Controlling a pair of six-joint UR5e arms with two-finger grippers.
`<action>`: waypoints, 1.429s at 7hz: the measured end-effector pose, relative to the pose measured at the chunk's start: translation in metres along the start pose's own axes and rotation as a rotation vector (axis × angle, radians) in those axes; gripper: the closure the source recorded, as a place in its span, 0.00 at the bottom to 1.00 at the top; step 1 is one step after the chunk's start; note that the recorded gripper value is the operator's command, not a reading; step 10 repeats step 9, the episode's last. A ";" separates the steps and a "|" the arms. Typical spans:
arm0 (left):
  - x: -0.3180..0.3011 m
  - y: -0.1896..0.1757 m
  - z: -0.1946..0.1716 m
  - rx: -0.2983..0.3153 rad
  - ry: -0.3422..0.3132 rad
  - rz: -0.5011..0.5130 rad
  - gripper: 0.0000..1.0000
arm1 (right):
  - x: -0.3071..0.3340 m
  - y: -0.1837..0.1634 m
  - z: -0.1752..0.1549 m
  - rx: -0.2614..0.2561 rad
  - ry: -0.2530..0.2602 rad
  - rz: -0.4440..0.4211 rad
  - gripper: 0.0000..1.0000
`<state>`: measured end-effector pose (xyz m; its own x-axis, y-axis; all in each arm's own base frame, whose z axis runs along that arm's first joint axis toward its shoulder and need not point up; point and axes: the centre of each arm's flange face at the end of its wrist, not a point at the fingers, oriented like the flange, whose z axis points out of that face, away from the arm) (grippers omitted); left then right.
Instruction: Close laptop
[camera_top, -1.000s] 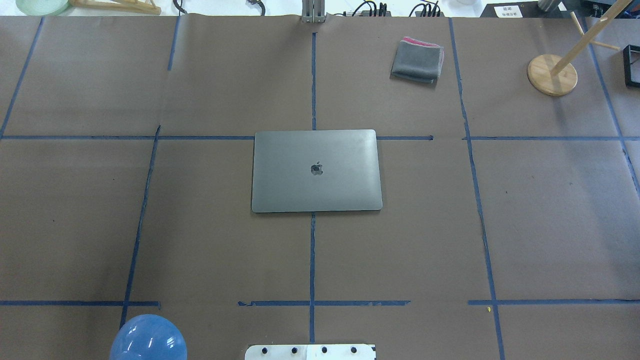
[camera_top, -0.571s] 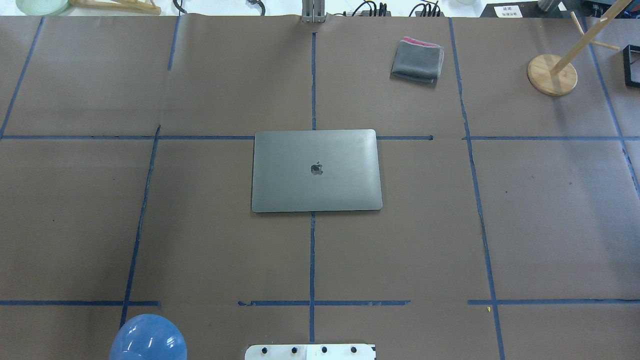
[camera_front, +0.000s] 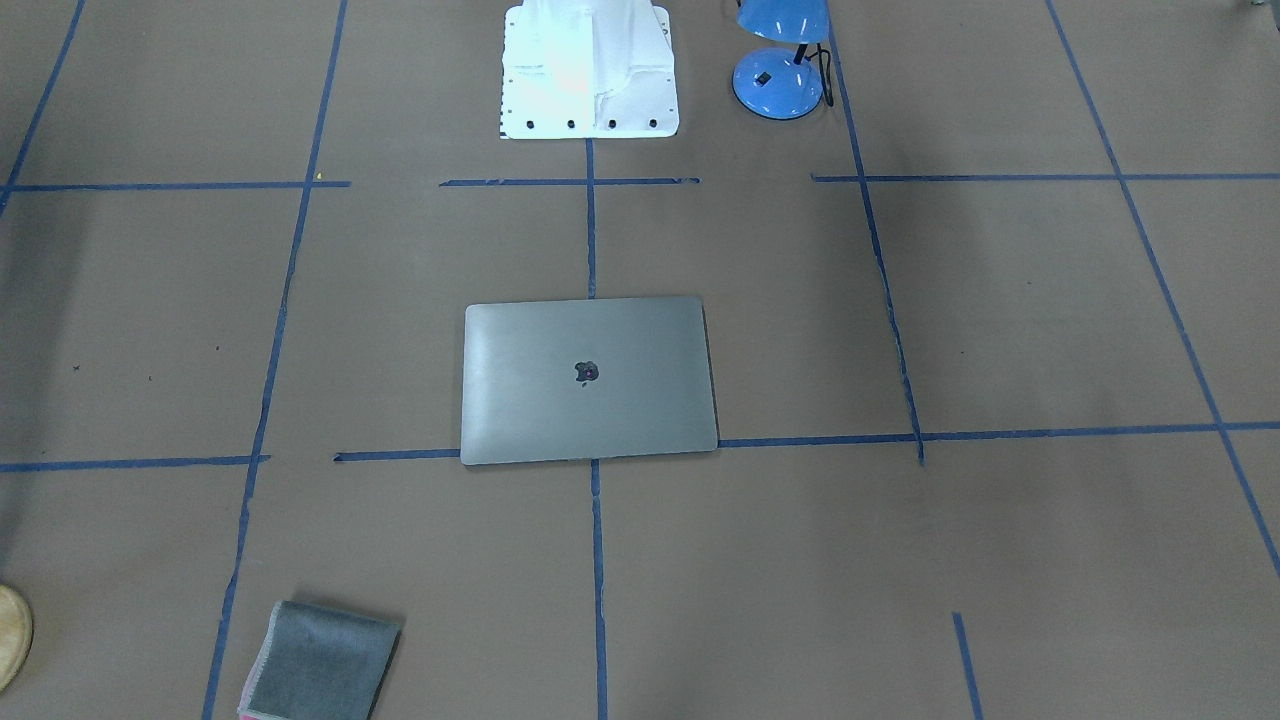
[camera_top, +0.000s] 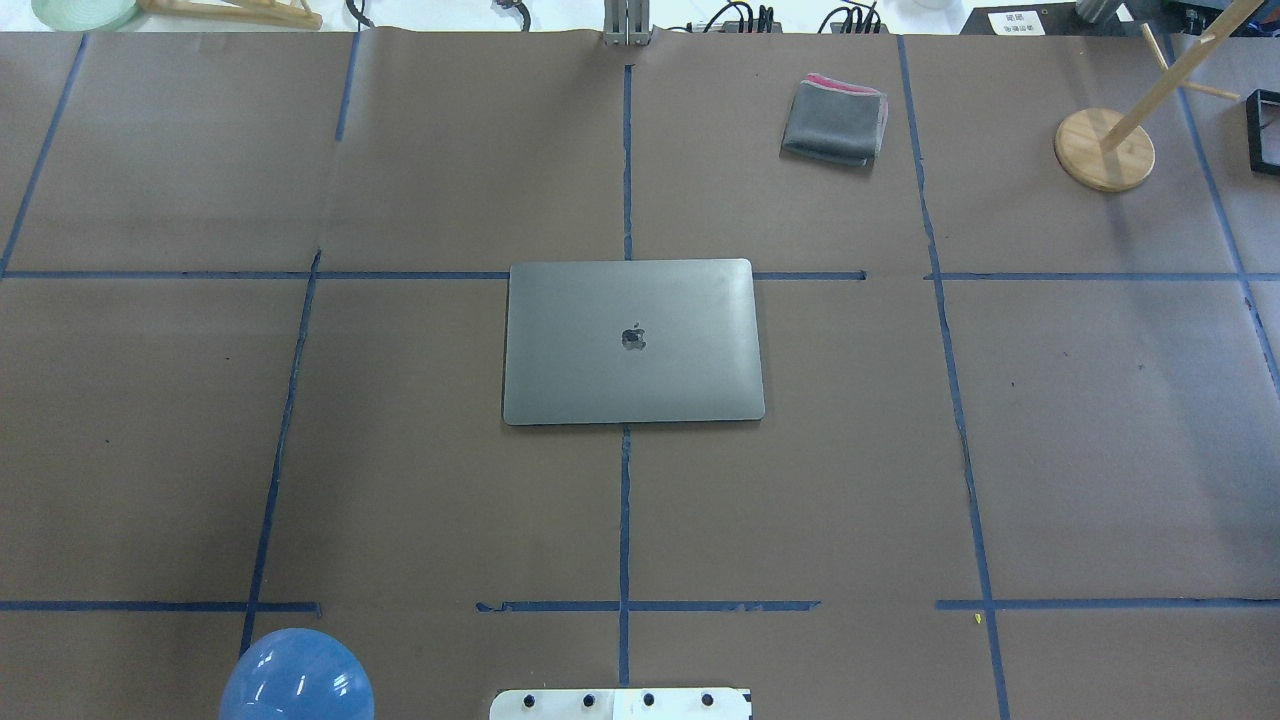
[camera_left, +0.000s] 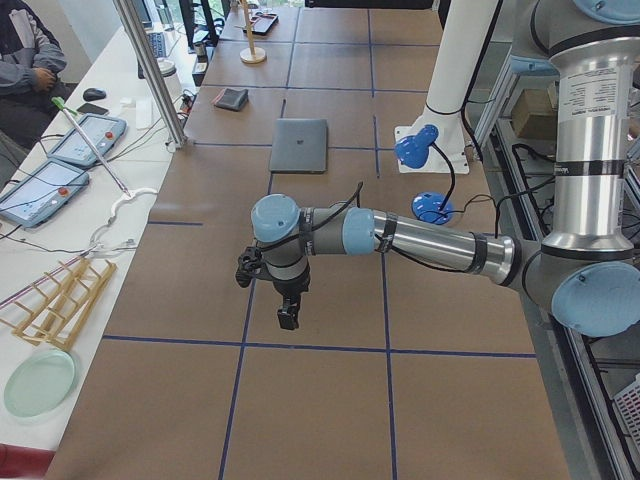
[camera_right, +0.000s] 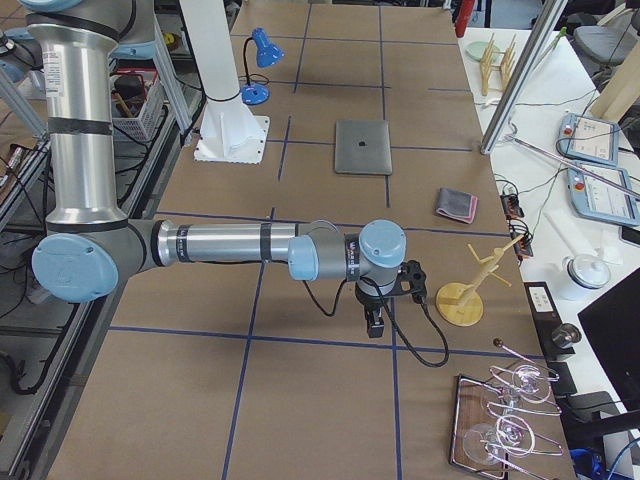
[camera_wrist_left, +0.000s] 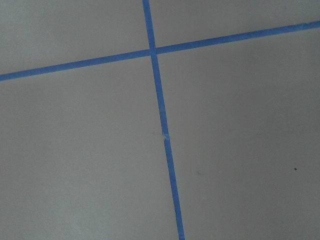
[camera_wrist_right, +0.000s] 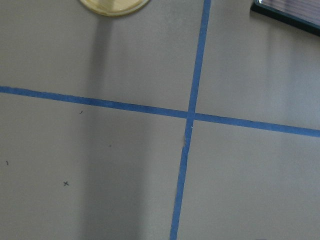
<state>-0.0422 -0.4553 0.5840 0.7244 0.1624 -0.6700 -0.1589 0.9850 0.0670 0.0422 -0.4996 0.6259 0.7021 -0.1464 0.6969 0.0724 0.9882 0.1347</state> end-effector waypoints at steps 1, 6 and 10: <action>0.001 -0.001 -0.001 0.002 0.000 0.002 0.00 | -0.001 -0.001 -0.001 0.006 0.000 -0.007 0.00; 0.003 -0.003 -0.002 0.022 -0.001 0.024 0.00 | -0.005 -0.003 0.000 0.014 -0.002 -0.023 0.00; 0.004 -0.004 -0.002 0.028 -0.002 0.031 0.00 | -0.008 -0.004 -0.002 0.020 -0.002 -0.029 0.00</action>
